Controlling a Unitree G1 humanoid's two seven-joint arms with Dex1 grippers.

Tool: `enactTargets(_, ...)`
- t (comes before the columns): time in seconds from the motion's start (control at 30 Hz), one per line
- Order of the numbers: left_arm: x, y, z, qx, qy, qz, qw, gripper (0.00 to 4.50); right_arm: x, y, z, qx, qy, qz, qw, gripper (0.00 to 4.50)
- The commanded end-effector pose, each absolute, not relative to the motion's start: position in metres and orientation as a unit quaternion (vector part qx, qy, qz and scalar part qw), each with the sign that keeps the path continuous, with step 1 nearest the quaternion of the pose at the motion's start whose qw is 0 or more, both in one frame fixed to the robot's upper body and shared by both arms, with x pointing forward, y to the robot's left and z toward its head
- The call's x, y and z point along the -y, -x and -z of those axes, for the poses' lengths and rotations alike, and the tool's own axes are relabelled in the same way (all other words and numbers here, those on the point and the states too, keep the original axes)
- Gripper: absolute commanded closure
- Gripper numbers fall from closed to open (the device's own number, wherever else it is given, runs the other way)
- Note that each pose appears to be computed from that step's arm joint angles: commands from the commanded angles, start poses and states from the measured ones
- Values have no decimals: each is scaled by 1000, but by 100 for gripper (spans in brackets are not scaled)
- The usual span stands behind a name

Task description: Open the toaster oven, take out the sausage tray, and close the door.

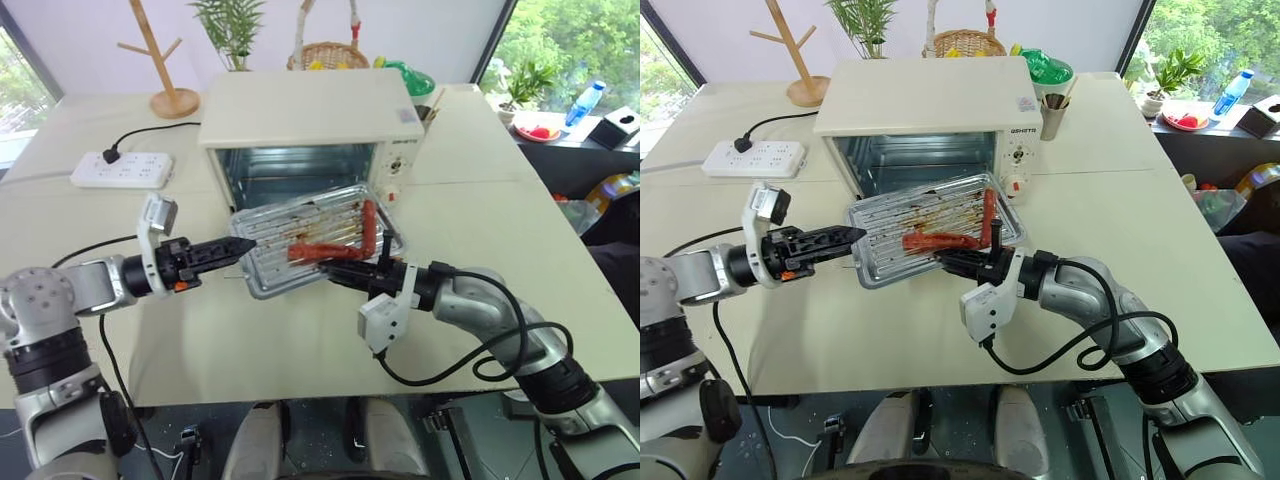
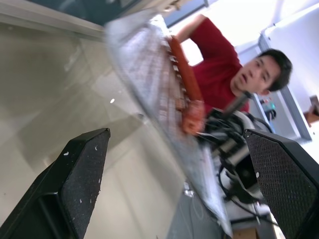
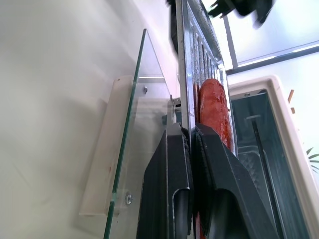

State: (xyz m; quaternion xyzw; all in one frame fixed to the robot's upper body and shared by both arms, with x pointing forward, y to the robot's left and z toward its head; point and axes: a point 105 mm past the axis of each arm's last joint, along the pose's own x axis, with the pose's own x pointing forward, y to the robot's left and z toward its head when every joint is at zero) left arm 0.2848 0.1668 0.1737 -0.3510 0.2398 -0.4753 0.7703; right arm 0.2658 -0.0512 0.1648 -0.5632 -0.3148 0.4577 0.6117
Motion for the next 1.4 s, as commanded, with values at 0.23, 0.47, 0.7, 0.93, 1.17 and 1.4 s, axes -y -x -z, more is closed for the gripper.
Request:
enactTargets(0.23,-144,-301,-171,-231,405,461,755,0,46,-258,-186,348,557,-450,605,448)
enactTargets(0.47,-146,-302,-171,-231,435,452,743,182,49,-260,-184,339,563,-450,604,450)
enactTargets(0.7,-148,-301,-169,-239,466,444,727,444,51,-260,-183,335,567,-450,603,450)
enactTargets(0.93,-143,-297,-165,-244,493,431,715,444,54,-261,-182,325,569,-453,604,450)
enactTargets(1.17,-141,-300,-162,-247,537,396,703,450,57,-260,-184,318,568,-454,609,154)
enactTargets(1.4,-145,-299,-155,-241,553,377,703,450,69,-255,-188,315,575,-448,608,113)
